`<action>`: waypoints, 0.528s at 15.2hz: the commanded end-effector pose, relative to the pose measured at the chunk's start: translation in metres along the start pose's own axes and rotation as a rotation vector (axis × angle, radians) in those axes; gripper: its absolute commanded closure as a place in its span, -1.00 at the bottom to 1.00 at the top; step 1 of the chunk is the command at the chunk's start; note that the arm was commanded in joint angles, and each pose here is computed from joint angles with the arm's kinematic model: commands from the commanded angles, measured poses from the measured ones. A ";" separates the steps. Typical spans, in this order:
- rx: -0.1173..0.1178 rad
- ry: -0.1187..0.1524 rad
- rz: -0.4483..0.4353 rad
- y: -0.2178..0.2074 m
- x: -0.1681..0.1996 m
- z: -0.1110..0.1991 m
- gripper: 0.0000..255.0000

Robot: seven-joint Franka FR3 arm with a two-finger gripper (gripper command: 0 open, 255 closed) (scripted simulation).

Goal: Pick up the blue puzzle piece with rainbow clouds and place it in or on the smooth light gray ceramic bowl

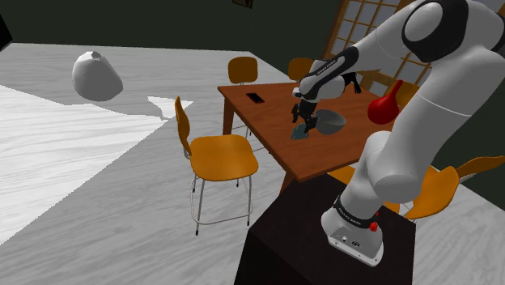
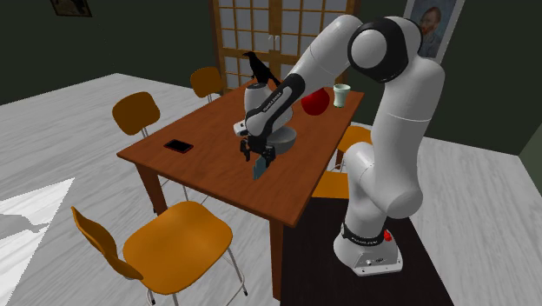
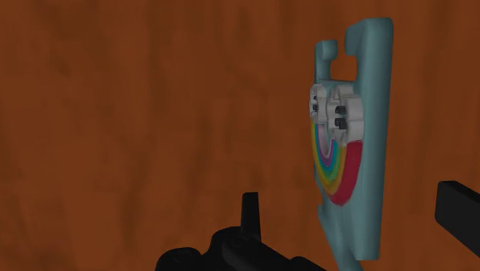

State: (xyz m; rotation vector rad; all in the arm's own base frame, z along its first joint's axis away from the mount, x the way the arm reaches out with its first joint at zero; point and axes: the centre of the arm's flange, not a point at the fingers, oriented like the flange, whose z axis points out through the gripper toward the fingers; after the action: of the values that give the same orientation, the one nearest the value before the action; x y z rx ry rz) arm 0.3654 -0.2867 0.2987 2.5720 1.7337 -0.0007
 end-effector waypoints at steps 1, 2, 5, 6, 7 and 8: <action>0.000 0.000 0.000 0.000 0.000 0.000 -1.00; 0.000 0.000 0.000 0.000 0.000 0.000 -1.00; 0.000 0.000 0.000 0.000 0.000 0.000 1.00; 0.000 0.000 0.000 0.000 0.000 0.000 1.00; 0.000 0.000 0.000 0.000 0.000 0.000 1.00; 0.000 0.000 0.000 0.000 0.000 0.000 1.00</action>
State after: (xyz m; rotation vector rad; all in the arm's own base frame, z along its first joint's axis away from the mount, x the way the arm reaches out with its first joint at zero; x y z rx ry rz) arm 0.3652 -0.2866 0.2984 2.5731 1.7338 -0.0010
